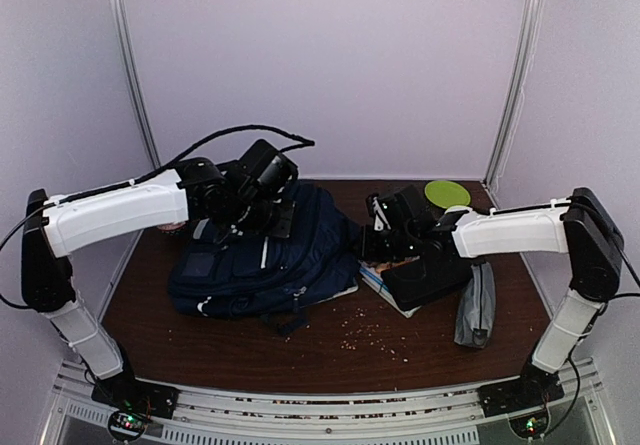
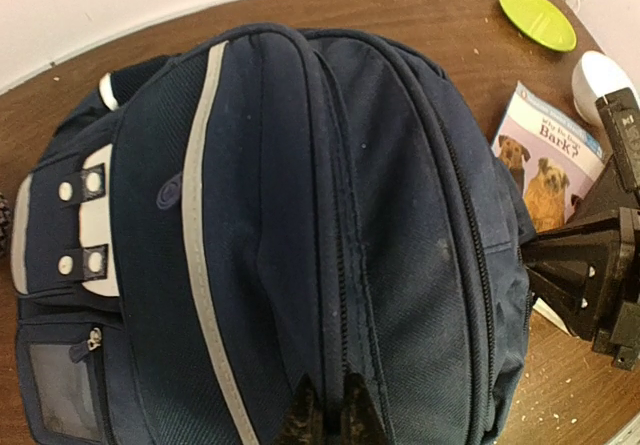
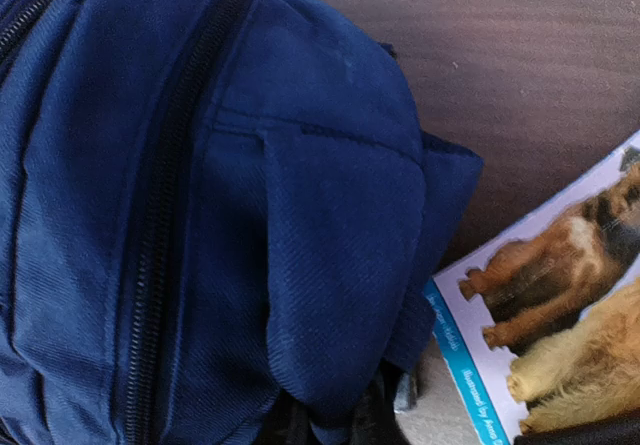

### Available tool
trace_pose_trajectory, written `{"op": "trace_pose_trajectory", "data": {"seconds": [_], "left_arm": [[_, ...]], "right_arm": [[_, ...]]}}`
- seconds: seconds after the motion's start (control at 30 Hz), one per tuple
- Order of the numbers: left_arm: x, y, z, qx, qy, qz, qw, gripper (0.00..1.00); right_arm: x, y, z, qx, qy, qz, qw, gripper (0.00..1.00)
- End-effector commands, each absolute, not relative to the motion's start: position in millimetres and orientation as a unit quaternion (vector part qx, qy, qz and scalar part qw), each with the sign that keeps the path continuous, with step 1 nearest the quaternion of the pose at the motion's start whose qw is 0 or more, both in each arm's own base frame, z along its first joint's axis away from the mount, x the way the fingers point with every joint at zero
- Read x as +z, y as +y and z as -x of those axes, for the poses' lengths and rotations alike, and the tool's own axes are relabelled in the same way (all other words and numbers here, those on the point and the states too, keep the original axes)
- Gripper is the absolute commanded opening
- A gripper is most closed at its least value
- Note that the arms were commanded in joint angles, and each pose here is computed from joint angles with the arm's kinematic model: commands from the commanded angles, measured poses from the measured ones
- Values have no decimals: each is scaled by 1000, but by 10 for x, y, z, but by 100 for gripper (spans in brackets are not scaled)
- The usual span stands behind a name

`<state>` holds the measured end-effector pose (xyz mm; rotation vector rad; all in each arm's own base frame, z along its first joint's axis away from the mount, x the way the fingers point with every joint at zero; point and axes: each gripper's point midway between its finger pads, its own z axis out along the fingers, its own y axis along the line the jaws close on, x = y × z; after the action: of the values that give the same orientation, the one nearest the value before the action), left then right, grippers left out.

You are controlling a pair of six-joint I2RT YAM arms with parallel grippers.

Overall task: Pack the student bag
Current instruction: Adjust the student bag at the center of the board.

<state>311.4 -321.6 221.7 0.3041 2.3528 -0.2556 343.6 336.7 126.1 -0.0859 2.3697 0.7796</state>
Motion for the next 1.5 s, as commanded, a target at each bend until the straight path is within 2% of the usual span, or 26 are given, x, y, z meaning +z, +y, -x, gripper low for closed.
{"op": "trace_pose_trajectory", "data": {"seconds": [0.0, 0.1, 0.17, 0.4, 0.6, 0.93, 1.13, 1.27, 1.47], "left_arm": [[2740, -3442, -3288, -170, 878, -85, 439, 0], [2764, -3453, -3315, -171, 877, -82, 441, 0], [2780, -3443, -3331, -172, 877, -80, 442, 0], [2787, -3412, -3349, -177, 878, -68, 439, 0], [2784, -3457, -3330, -199, 880, -60, 427, 0], [2680, -3451, -3284, -200, 887, -65, 412, 0], [2483, -3585, -3270, -214, 896, -89, 380, 0], [2382, -3616, -3262, -211, 899, -101, 370, 14], [2367, -3619, -3235, -215, 899, -112, 365, 55]], "right_arm": [[1265, 3049, -3457, 255, 906, 15, 336, 23], [1529, 2913, -3413, 243, 899, 23, 363, 41], [1727, 2824, -3351, 237, 893, 29, 382, 48], [2212, 2837, -2814, 239, 857, 105, 445, 48], [2140, 3342, -2289, 242, 839, 199, 445, 47], [1806, 3931, -2057, 245, 848, 244, 402, 49], [1717, 3825, -2127, 231, 859, 203, 409, 51], [1715, 3610, -2109, 233, 855, 183, 425, 57], [1664, 3594, -2030, 233, 866, 185, 402, 60]]}}
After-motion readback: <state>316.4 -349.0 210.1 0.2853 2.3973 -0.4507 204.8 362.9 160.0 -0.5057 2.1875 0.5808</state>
